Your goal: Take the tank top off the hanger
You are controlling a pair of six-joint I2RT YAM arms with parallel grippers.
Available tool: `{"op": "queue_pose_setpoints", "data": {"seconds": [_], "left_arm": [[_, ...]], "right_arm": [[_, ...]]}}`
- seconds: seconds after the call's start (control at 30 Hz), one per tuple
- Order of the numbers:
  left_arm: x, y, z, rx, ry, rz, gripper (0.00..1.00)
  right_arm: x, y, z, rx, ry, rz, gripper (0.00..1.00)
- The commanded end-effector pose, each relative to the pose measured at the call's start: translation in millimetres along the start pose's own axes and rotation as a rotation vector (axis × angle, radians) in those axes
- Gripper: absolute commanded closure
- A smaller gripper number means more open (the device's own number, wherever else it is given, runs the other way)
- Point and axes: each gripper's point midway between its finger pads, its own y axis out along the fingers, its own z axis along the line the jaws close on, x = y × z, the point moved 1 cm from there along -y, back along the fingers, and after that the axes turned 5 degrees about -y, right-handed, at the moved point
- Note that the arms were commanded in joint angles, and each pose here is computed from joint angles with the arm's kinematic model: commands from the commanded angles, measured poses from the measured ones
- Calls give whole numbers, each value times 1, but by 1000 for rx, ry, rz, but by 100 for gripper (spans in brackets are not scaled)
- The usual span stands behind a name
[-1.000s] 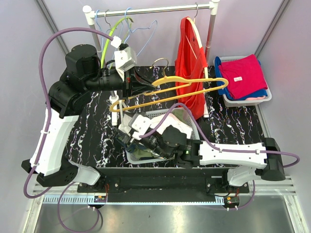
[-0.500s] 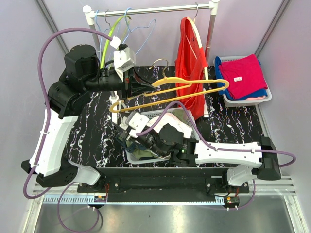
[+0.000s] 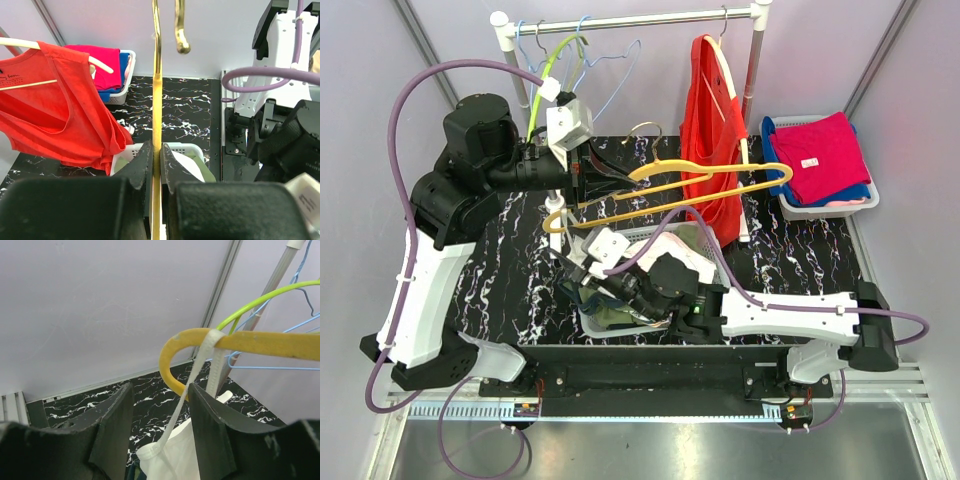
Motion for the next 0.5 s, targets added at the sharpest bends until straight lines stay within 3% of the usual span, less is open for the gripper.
{"op": "queue_pose_setpoints", "data": {"seconds": [0.0,0.47], "left_arm": [[19,-8,-9,-12,61,-63,100],[20,-7,-7,-11,59,-64,100]], "right_arm": [[35,-16,-26,-51,80,-79,44],[27,-10,-23,-54,41,-58,43]]}}
